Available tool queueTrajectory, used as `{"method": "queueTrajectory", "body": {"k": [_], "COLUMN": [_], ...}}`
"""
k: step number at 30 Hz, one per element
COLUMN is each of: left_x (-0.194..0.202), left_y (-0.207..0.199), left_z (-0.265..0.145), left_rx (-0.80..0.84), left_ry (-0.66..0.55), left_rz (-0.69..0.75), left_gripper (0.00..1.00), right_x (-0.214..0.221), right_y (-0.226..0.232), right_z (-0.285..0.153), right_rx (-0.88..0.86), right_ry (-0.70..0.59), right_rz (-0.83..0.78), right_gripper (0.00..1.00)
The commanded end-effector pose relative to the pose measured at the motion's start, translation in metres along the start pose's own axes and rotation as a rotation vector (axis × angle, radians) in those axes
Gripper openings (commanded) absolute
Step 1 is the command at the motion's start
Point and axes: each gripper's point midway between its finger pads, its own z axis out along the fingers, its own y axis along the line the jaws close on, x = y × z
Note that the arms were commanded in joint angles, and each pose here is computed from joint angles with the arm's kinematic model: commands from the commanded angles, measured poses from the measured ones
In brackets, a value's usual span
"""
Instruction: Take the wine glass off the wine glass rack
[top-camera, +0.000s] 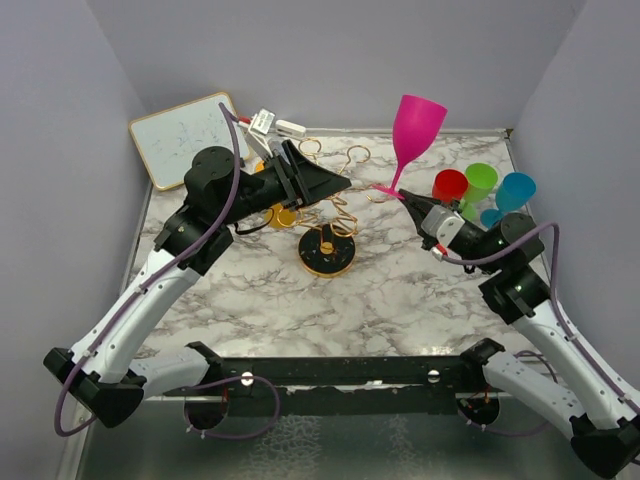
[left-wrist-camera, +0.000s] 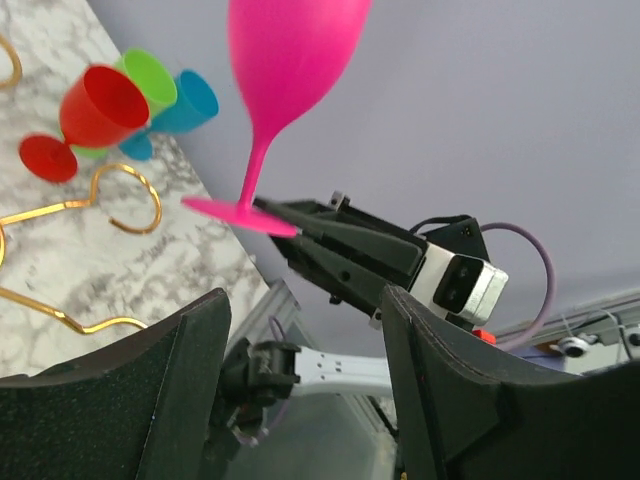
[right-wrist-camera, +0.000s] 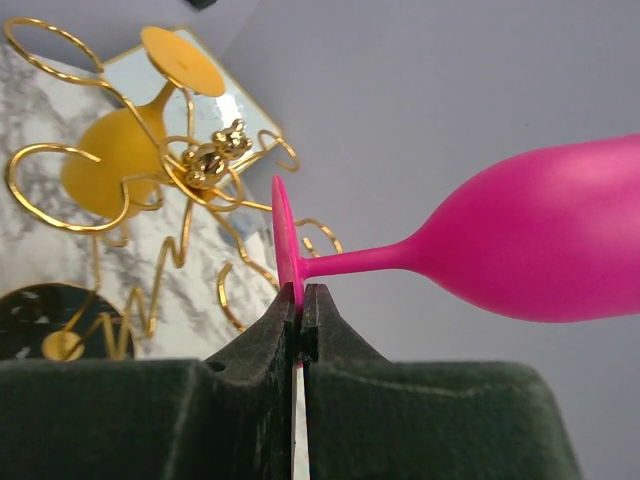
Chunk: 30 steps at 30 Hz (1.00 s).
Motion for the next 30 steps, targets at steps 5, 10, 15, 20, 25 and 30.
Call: {"method": "queueTrajectory", "body": {"k": [5,10,15,20,25,30], "left_x": [0.012,-0.001,-0.012,-0.017,-0.017,-0.016], "left_y": [-0.013,-0.021,-0.028,-0.032,-0.029,-0.028], "left_z": [0.006,0.015,0.027,0.033,0.036,0.038], "left_rx": [0.083,0.116,0.168,0.189,0.187,0.196], "left_ry": [0.068,0.025,0.009,0.001,0.005,0.008], "left_rz": [-0.216,-0.253,-0.296,-0.3,-0.31,-0.315], "left_gripper": [0.63,0.63,0.63,0.63,0.63,0.59], "right_x": [-0.065,-0.078,-0.078,-0.077,-0.079,-0.078], "right_y": [-0.061,-0.059,-0.046,-0.035,-0.028,-0.02], "right_z": [0.013,0.014,0.017,0.02,0.024,0.03], "right_rx": [0.179,0.159,0.099,0.061,0.041,0.018], "right_ry": [-0.189,-0.224,-0.241,-0.255,-0.274,-0.278], "right_rz": [-0.326,-0.366,-0.412,-0.439,-0.446,-0.45], "right_gripper": [0.01,0.01,0.01,0.01,0.01,0.01]}}
